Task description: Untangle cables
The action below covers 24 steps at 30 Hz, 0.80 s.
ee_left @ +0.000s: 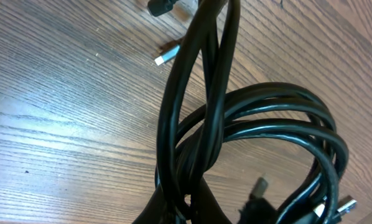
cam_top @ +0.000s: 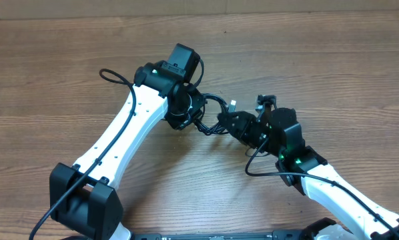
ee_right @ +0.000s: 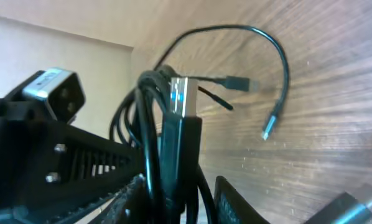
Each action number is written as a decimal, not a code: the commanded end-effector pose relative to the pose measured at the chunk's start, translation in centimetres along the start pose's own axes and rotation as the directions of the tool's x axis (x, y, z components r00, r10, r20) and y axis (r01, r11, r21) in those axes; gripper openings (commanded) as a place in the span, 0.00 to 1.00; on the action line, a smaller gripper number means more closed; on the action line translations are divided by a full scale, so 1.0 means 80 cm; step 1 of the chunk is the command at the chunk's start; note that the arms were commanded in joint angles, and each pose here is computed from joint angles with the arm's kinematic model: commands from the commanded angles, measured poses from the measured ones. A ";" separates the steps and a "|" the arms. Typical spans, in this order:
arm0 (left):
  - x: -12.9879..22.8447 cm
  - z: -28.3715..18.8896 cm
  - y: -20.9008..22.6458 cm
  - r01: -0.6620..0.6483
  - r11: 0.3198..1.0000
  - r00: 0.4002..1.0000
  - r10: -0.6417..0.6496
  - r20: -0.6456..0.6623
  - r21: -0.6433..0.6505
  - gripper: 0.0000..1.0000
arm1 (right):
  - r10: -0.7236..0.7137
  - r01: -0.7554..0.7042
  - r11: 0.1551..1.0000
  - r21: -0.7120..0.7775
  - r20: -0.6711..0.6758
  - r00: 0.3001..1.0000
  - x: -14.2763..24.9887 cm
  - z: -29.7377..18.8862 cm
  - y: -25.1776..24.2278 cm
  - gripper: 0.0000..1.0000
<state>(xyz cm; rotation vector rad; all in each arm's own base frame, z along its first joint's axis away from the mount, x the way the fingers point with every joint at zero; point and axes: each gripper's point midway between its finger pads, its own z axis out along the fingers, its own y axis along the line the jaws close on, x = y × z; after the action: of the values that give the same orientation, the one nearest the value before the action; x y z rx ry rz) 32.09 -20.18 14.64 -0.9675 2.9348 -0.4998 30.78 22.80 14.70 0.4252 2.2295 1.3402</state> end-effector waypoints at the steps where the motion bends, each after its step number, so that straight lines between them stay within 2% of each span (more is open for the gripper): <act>1: 0.004 -0.016 -0.013 -0.058 0.997 0.998 0.058 0.009 0.049 0.04 | -0.022 0.023 0.999 -0.038 0.028 0.999 -0.007 0.002 0.014 0.17; 3: 0.000 -0.016 -0.011 -0.073 0.997 0.997 0.072 0.029 0.039 0.04 | -0.032 0.033 0.997 -0.068 0.016 0.999 -0.005 0.001 0.022 0.09; 6: -0.006 -0.016 -0.009 -0.072 0.997 0.996 0.071 0.056 0.026 0.04 | -0.045 0.041 0.993 -0.113 -0.036 0.998 0.006 0.000 0.033 0.04; 11: -0.022 -0.018 -0.010 -0.075 0.997 0.990 0.072 0.122 0.018 0.04 | -0.107 0.070 0.975 -0.210 -0.170 0.980 0.036 -0.007 0.052 0.04; 16: -0.034 -0.020 -0.020 -0.082 0.996 0.983 0.073 0.170 0.044 0.04 | -0.297 0.198 0.897 -0.395 -0.209 0.932 0.057 -0.023 0.091 0.04; 24: -0.051 -0.025 -0.038 -0.095 0.991 0.969 0.071 0.235 0.093 0.04 | -0.367 0.180 0.848 -0.499 -0.308 0.878 0.086 -0.042 0.106 0.04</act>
<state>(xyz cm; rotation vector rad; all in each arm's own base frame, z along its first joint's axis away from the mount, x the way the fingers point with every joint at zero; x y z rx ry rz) 34.50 -20.49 15.82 -0.8181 2.8264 -0.5267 28.06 26.11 20.22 -0.0824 2.0540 1.6247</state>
